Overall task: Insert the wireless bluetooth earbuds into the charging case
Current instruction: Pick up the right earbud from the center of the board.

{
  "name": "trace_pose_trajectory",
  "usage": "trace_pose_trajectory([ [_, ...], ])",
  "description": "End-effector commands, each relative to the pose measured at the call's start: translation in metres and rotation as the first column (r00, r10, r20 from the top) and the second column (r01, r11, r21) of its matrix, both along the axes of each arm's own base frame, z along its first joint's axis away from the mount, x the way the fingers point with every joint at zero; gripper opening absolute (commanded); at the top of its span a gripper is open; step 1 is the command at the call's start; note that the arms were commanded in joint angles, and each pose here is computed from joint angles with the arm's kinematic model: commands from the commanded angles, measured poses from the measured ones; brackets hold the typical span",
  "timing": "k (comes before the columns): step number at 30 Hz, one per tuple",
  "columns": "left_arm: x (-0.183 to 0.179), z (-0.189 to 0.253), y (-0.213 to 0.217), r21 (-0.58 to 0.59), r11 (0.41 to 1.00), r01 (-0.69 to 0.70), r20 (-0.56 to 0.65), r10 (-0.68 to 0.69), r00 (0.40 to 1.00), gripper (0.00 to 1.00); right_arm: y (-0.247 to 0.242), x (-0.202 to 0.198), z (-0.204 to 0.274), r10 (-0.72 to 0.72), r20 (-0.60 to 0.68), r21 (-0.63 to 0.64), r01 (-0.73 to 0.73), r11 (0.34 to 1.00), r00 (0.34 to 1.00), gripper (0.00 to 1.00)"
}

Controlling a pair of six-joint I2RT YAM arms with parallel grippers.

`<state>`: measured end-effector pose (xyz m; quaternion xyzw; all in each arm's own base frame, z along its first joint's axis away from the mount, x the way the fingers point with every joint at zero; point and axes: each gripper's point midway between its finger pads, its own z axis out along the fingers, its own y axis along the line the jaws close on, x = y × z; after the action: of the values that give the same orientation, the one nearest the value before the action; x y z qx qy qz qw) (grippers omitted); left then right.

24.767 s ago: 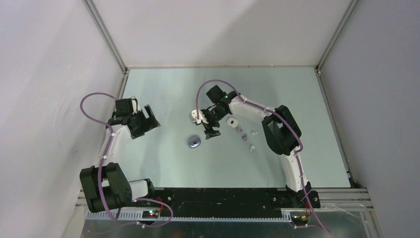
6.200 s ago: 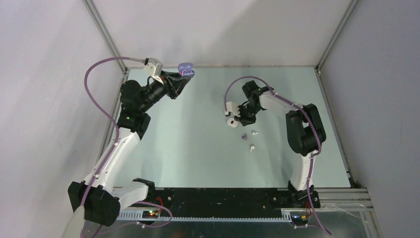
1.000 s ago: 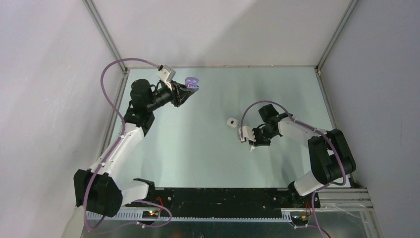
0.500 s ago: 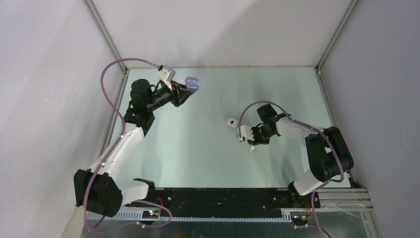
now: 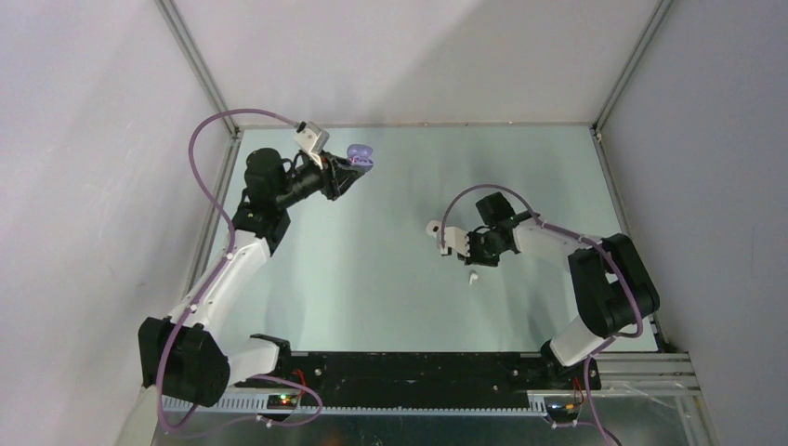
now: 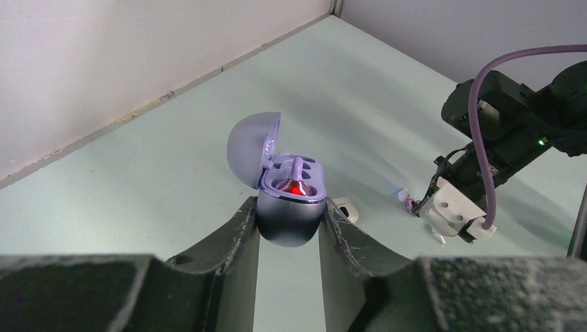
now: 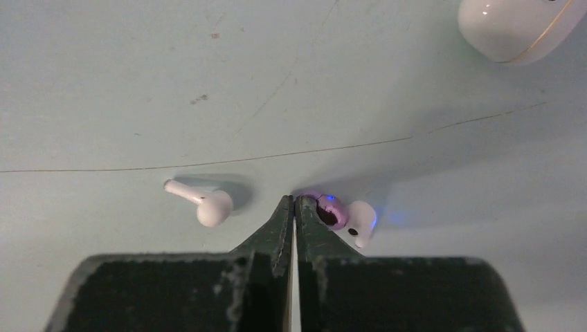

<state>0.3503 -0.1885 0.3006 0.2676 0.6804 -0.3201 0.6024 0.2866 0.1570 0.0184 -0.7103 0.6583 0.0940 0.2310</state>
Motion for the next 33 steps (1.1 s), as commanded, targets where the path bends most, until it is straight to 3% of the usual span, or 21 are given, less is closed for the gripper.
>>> trace_pose_trajectory([
  [1, -0.002, 0.025, 0.000, -0.012, 1.000, 0.015, 0.079, -0.014, 0.997, 0.00, 0.008, -0.004, 0.034, -0.062, -0.077, 0.103, 0.070, 0.992, 0.995, 0.00],
  [6, -0.017, 0.016, -0.016, 0.015, 0.985, 0.170, 0.115, -0.171, 0.979, 0.01, 0.039, -0.025, 0.135, 0.080, -0.175, 0.418, 0.000, 0.908, 0.981, 0.00],
  [13, -0.028, 0.011, -0.030, 0.070, 0.942, 0.327, 0.174, -0.335, 0.926, 0.00, 0.055, -0.066, 0.178, 0.296, -0.347, 0.575, -0.047, 0.817, 0.890, 0.00],
  [20, -0.044, 0.003, -0.035, 0.192, 0.882, 0.431, 0.230, -0.467, 0.854, 0.00, 0.077, -0.049, 0.231, 0.394, -0.233, 0.681, -0.140, 0.719, 0.889, 0.00],
  [27, -0.064, -0.009, -0.040, 0.396, 0.750, 0.530, 0.301, -0.652, 0.696, 0.00, 0.107, -0.044, 0.292, 0.467, -0.115, 0.777, -0.214, 0.592, 0.877, 0.00],
  [33, -0.079, -0.014, -0.046, 0.407, 0.691, 0.597, 0.284, -0.717, 0.636, 0.00, 0.125, -0.052, 0.309, 0.515, -0.109, 0.832, -0.206, 0.515, 0.850, 0.00],
])
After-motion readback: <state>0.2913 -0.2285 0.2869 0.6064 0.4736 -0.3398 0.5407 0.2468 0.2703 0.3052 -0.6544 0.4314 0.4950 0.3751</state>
